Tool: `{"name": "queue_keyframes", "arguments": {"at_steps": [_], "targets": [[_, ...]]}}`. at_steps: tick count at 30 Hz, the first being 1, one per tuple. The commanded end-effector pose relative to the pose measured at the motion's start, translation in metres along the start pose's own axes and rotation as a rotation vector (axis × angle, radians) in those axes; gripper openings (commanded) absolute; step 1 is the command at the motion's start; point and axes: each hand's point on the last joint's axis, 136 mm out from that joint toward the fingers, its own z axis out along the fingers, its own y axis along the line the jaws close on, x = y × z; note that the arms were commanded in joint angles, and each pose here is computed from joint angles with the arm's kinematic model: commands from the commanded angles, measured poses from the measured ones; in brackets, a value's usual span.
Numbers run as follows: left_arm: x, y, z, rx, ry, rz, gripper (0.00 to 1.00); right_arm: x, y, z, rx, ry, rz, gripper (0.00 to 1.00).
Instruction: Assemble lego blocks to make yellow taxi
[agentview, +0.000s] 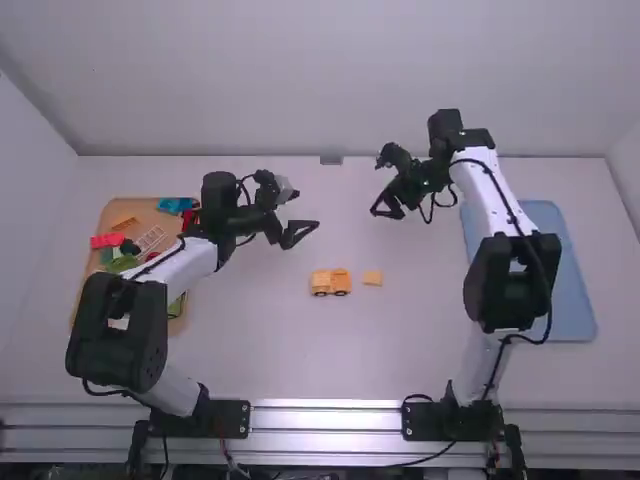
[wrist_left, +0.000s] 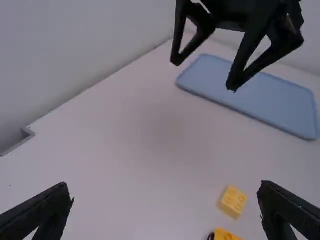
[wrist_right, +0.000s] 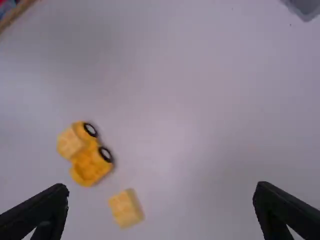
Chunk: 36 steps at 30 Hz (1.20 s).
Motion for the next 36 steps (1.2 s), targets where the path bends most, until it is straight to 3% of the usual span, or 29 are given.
{"name": "queue_keyframes", "arguments": {"at_steps": [1,5,7,12,18,21,30,36], "targets": [[-0.001,-0.005,-0.001,0.019,-0.001,0.000,0.99,-0.009,0.026,0.001,-0.112,-0.060,-0.295,0.99],[0.003,-0.006,-0.001,0.022,0.011,-0.016,0.99,0.003,0.082,-0.019,-0.338,-0.237,-0.630,0.99],[0.003,-0.006,-0.001,0.021,0.013,-0.019,0.99,0.009,0.088,-0.024,-0.364,-0.292,-0.678,0.99],[0.007,-0.010,-0.001,0.039,0.022,0.040,0.99,0.037,0.080,-0.006,-0.359,-0.316,-0.718,0.99],[0.017,-0.048,-0.007,0.246,-0.013,0.280,0.99,0.065,0.073,0.027,-0.330,-0.328,-0.745,0.99],[0.023,-0.065,-0.012,0.327,-0.032,0.278,0.99,0.078,0.072,0.044,-0.313,-0.331,-0.759,0.99],[0.025,-0.084,-0.019,0.410,-0.115,0.350,0.99,0.113,0.084,0.078,-0.352,-0.247,-0.577,0.99],[0.043,-0.089,-0.013,0.392,-0.079,0.349,0.99,0.126,0.078,0.096,-0.301,-0.261,-0.518,0.99]]}}
